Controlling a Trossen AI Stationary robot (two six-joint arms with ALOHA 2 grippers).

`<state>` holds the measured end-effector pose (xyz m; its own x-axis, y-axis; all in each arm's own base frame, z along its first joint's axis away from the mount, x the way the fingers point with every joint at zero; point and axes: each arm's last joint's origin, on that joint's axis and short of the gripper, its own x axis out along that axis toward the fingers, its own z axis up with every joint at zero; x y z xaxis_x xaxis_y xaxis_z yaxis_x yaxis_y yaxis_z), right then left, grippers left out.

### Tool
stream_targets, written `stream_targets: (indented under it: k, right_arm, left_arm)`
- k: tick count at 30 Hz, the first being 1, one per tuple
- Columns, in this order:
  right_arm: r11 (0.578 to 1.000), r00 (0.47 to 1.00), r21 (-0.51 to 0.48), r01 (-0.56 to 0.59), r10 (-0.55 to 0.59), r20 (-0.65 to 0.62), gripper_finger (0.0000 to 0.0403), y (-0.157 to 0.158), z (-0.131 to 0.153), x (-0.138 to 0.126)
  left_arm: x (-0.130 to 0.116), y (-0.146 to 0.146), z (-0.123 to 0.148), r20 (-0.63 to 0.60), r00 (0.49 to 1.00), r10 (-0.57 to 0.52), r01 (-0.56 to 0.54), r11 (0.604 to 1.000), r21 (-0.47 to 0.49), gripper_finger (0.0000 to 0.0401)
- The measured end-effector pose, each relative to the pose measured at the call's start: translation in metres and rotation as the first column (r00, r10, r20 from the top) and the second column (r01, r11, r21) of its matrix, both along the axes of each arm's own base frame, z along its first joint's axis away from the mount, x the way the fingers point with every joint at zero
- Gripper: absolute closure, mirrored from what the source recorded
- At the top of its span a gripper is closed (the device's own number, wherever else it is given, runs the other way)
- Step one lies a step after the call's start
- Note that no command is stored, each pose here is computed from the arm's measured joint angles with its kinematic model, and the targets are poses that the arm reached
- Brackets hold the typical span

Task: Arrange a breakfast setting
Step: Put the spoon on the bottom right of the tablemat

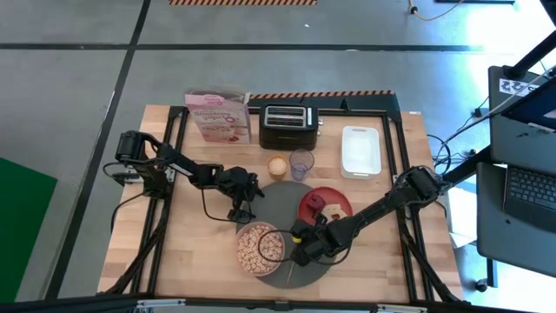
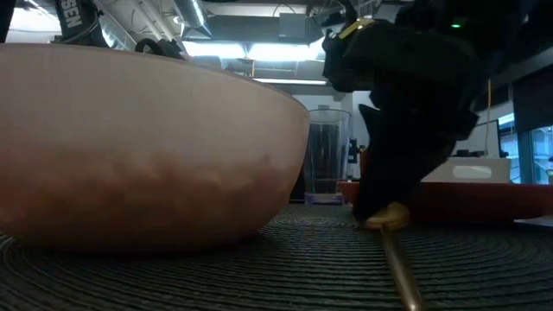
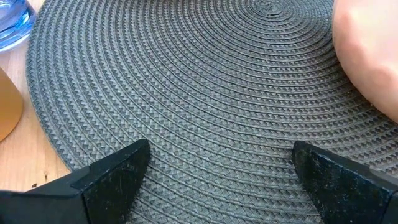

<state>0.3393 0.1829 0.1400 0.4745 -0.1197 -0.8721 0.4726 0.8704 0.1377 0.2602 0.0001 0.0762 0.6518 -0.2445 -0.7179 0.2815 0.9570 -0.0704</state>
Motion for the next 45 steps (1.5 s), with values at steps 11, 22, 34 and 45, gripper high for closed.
stream_targets:
  k: [11,22,34,45]
  right_arm:
    - [1.0,0.999,0.003,-0.017,0.017,0.05,0.0382,-0.008,0.002,0.01]
    - [1.0,0.996,-0.004,-0.008,0.008,0.093,0.0395,0.019,0.017,0.004]
    - [0.999,0.999,-0.031,0.029,-0.028,0.025,0.0398,0.007,0.004,-0.002]
    - [0.999,0.999,-0.021,0.03,-0.03,0.017,0.0397,-0.004,-0.006,-0.002]
  left_arm:
    - [0.0,0.0,0.0,0.0,1.0,0.001,-0.001,1.0,0.002,0.0005]
    - [0.0,0.0,0.0,0.001,1.0,0.005,-0.005,1.0,0.006,0.0005]
    - [0.0,0.0,0.0,0.012,1.0,0.011,-0.011,1.0,0.007,0.0005]
    - [0.0,0.0,0.0,0.012,1.0,0.024,-0.024,1.0,-0.001,0.0005]
